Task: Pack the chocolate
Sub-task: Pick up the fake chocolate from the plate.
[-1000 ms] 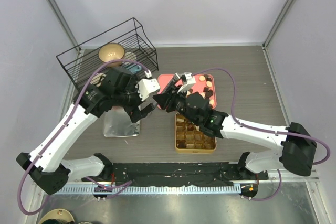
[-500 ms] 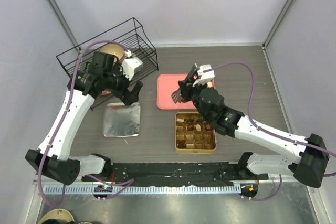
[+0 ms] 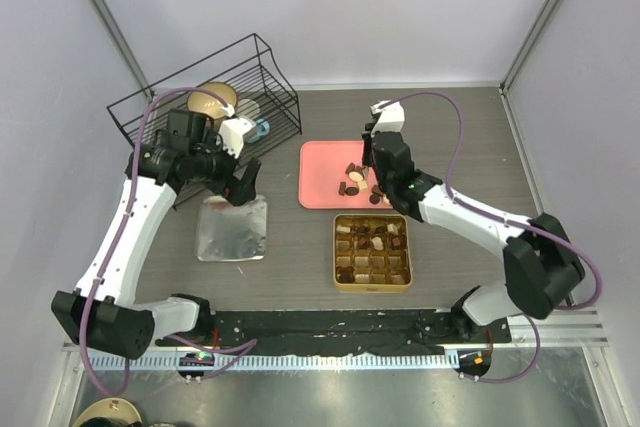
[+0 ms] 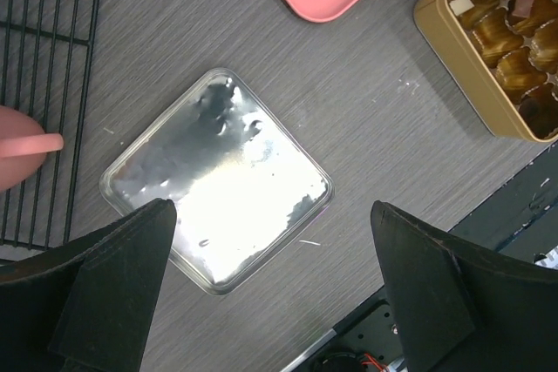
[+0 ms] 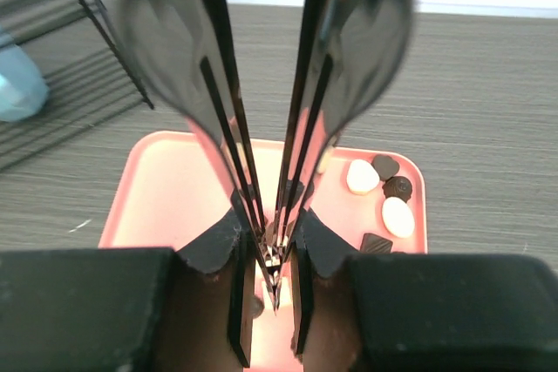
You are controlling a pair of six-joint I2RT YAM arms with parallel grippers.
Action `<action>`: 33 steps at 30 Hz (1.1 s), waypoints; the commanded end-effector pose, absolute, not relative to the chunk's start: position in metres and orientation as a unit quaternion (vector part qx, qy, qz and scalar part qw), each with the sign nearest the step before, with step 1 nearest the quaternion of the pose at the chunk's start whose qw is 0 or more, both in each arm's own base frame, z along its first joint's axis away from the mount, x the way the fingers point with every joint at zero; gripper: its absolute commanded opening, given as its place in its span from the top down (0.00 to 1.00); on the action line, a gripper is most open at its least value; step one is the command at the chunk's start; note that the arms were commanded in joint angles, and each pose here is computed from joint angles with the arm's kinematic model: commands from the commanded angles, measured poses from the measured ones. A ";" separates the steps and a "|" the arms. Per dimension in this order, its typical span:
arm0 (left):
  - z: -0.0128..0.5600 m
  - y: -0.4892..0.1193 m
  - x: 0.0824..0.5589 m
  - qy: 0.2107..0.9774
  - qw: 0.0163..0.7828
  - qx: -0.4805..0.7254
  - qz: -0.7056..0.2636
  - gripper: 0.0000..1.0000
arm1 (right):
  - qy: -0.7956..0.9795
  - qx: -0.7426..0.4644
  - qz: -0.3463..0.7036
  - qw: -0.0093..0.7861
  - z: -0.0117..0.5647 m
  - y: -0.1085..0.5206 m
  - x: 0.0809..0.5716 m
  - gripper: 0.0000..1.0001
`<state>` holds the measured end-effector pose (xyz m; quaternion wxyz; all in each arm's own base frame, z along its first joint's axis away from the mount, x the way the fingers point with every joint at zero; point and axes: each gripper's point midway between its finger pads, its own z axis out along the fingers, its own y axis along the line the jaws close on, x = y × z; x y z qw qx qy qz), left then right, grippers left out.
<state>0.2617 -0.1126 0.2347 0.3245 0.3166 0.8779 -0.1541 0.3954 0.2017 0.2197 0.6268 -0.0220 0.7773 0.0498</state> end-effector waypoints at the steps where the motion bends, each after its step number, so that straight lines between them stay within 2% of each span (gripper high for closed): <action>1: 0.229 -0.108 0.278 0.885 0.327 0.295 -0.150 0.00 | 0.733 -0.015 0.073 0.676 0.253 0.214 0.424 0.94; 13: 0.217 -0.102 0.285 0.892 0.323 0.284 -0.139 0.00 | 0.716 -0.030 0.076 0.693 0.249 0.234 0.465 0.94; 15: 0.217 -0.101 0.286 0.892 0.326 0.283 -0.136 0.00 | 0.715 -0.036 0.078 0.694 0.247 0.236 0.468 0.86; 25: 0.215 -0.095 0.287 0.893 0.328 0.285 -0.120 0.00 | 0.724 -0.057 0.085 0.683 0.228 0.249 0.477 0.68; 26: 0.215 -0.095 0.286 0.892 0.327 0.287 -0.120 0.00 | 0.725 -0.059 0.087 0.681 0.225 0.250 0.477 0.62; 28: 0.216 -0.094 0.286 0.892 0.329 0.288 -0.117 0.00 | 0.726 -0.059 0.087 0.680 0.223 0.250 0.477 0.56; 33: 0.215 -0.093 0.285 0.892 0.329 0.289 -0.113 0.00 | 0.731 -0.060 0.086 0.675 0.215 0.249 0.479 0.56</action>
